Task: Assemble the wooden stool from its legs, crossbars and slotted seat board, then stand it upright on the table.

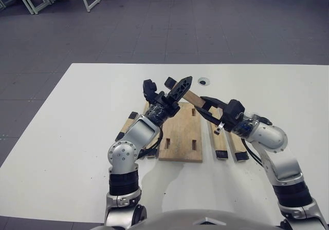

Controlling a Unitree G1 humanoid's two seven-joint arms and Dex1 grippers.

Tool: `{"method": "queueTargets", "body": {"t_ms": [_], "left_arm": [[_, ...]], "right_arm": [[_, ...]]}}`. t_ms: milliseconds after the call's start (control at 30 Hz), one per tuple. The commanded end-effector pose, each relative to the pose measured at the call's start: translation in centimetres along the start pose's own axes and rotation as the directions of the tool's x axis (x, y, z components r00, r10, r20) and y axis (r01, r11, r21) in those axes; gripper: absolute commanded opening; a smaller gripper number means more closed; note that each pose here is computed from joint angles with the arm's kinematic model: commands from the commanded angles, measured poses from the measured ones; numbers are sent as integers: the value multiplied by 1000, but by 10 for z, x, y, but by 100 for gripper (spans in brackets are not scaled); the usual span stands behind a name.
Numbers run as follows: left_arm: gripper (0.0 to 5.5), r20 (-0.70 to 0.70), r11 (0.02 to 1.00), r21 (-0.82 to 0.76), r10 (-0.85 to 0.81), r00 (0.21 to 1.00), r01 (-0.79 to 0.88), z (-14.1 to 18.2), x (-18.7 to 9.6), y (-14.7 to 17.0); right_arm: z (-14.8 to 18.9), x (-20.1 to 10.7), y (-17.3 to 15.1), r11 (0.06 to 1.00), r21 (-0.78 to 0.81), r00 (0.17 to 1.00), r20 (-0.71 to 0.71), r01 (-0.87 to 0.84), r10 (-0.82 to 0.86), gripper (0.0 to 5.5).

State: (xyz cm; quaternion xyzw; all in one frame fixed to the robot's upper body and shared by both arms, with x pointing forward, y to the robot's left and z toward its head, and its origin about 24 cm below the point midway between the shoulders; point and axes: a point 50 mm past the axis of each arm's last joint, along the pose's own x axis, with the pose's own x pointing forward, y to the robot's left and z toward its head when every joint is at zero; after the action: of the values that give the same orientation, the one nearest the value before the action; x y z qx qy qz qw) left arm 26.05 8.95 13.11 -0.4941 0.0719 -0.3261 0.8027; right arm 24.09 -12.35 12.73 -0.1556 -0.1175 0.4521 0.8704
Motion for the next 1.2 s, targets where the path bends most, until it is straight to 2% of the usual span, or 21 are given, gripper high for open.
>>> {"method": "queueTargets", "body": {"t_ms": [33,433,600,633,767,867,967,1033,1100,1200], "left_arm": [[248,4,1000,-17,-4,1000,4,-2,-1,0],[56,0,999,0,42,999,-42,-1,-5,12],[51,-2,996,27,91,996,-91,-2,-8,21],[51,-4,994,36,103,995,-102,-3,-8,23],[41,5,993,36,116,993,-116,-2,-10,26],[41,62,984,92,150,987,-155,11,-14,28],[41,227,905,269,273,935,-330,45,-34,36],[41,289,778,448,340,895,-440,62,-48,38],[41,317,659,571,374,872,-490,71,-57,38],[41,306,574,637,425,852,-515,77,-67,43]], "right_arm": [[-3,-4,-2,1000,-19,1000,-20,-6,6,129],[-6,-7,-1,999,-32,999,-33,-27,26,129],[-5,-7,0,998,-38,999,-31,-39,38,129],[-5,-7,0,999,-27,999,-29,-36,35,165],[-7,-8,3,999,-14,998,-45,-47,46,242],[-15,-13,0,999,-43,993,-113,-25,20,265],[-23,-18,-15,995,3,983,-154,102,-100,265],[-29,-21,-23,980,41,964,-193,195,-184,265],[-34,-23,-26,970,39,948,-223,240,-226,265],[-38,-26,-24,966,19,937,-250,256,-243,265]]}}
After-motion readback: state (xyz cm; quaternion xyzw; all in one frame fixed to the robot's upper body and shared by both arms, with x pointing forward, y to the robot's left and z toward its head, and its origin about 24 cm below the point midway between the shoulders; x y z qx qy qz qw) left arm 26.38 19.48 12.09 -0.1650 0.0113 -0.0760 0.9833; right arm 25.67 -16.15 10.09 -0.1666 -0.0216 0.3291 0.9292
